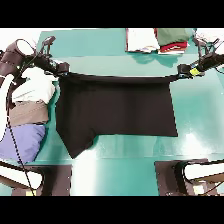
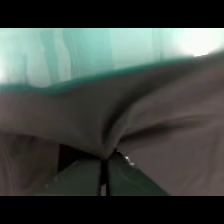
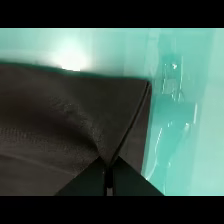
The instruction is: Fold the shirts.
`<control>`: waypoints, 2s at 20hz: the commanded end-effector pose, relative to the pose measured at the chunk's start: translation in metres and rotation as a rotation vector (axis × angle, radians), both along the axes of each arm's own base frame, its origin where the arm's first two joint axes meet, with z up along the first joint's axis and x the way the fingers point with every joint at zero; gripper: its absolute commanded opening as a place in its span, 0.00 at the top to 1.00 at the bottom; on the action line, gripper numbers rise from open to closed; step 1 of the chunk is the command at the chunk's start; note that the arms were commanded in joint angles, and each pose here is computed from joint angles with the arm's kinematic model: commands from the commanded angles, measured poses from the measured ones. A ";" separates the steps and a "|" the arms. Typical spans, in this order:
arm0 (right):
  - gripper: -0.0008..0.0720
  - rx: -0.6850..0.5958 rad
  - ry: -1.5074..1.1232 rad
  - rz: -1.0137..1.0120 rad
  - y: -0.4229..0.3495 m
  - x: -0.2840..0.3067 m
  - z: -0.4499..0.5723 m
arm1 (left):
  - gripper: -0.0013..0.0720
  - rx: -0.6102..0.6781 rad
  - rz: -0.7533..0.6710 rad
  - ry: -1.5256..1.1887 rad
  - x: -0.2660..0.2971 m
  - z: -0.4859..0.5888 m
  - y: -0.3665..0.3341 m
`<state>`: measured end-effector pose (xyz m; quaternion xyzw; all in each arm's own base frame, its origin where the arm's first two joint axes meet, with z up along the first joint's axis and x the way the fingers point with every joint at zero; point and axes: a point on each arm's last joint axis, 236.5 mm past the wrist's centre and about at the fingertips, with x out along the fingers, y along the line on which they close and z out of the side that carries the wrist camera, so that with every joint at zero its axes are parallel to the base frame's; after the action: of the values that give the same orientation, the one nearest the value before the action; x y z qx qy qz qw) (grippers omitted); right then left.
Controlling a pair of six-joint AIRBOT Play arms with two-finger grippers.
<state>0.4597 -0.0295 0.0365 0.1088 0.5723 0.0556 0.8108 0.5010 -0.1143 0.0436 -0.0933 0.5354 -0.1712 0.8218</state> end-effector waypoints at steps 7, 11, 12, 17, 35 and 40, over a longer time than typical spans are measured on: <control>0.97 0.023 0.170 0.044 0.017 -0.036 -0.058 | 0.95 0.128 -0.078 0.269 -0.064 -0.087 0.023; 0.84 0.026 0.179 0.044 0.018 -0.040 -0.060 | 0.37 0.138 -0.068 0.324 -0.079 -0.097 0.027; 0.53 0.021 0.158 0.041 0.018 -0.037 -0.055 | 0.27 0.145 -0.046 0.332 -0.079 -0.095 0.030; 0.44 0.004 0.092 0.056 0.018 -0.054 -0.005 | 0.34 0.171 0.002 0.238 -0.093 -0.037 0.040; 0.44 -0.023 -0.068 0.054 0.037 -0.142 0.042 | 0.30 -0.080 0.254 0.397 -0.299 -0.126 0.012; 0.44 -0.022 -0.061 0.059 0.038 -0.148 0.044 | 0.34 -0.115 0.270 0.385 -0.294 -0.123 0.006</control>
<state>0.3162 0.0077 0.0802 0.0813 0.5465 0.0747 0.8302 0.2033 -0.1052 -0.0796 -0.2313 0.6625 -0.0677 0.7092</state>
